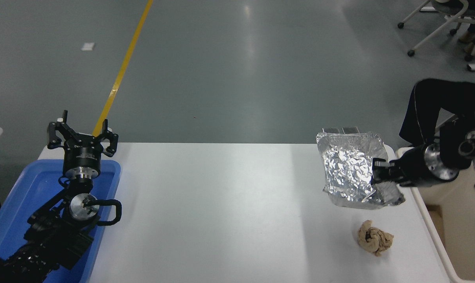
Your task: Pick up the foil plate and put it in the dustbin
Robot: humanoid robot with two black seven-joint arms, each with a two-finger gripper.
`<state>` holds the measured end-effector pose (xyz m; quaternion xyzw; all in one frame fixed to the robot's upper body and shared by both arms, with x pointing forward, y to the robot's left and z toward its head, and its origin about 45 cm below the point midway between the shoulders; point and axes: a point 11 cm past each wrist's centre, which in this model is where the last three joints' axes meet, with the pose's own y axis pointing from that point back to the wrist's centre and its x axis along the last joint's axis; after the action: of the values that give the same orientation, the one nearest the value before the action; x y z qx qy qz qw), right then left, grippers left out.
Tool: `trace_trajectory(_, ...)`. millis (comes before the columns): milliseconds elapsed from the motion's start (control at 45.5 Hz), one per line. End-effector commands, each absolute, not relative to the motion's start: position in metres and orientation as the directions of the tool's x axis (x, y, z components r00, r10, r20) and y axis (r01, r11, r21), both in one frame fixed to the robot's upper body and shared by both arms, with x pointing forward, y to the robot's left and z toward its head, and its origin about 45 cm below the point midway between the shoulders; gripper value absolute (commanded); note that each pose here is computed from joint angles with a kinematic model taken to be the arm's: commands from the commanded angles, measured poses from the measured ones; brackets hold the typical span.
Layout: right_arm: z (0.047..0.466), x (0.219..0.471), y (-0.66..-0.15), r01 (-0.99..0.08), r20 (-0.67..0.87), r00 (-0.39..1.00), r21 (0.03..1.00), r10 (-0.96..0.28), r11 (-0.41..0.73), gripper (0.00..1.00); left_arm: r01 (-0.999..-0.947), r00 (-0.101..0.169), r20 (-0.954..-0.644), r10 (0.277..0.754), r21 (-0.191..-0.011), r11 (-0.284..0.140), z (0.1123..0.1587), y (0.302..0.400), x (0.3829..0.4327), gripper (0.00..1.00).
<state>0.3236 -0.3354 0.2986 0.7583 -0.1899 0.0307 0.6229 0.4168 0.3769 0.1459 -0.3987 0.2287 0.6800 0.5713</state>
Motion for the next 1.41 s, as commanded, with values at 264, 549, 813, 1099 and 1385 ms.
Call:
trace_trajectory(264, 0.422, 0.315, -0.322, -0.377, 0.345, 0.925, 0.889, -0.162, -0.262, 0.00, -0.9593, -0.029, -0.803, 0.595, -0.145, -0.242, 0.1461, 0.3769, 0.4169, 0.99)
trace_trajectory(549, 0.427, 0.317, -0.323, -0.381, 0.352, 0.923, 0.889, -0.154, -0.254, 0.00, -0.9593, -0.029, -0.803, 0.595, -0.145, -0.242, 0.1461, 0.3769, 0.4169, 0.99)
trace_trajectory(813, 0.386, 0.354, -0.405, -0.411, 0.363, 0.872, 0.908, -0.328, -0.086, 0.00, -0.9593, -0.029, -0.803, 0.595, -0.145, -0.242, 0.1461, 0.3769, 0.4169, 0.99)
trace_trajectory(1099, 0.313, 0.400, -0.496, -0.471, 0.442, 0.731, 0.878, -0.520, 0.084, 0.00, -0.9593, -0.029, -0.803, 0.595, -0.145, -0.242, 0.1461, 0.3769, 0.4169, 0.99)
trace_trajectory(1385, 0.241, 0.419, -0.525, -0.492, 0.529, 0.629, 0.838, -0.569, 0.236, 0.00, -0.9593, -0.029, -0.803, 0.595, -0.145, -0.242, 0.1461, 0.3769, 0.4169, 0.99)
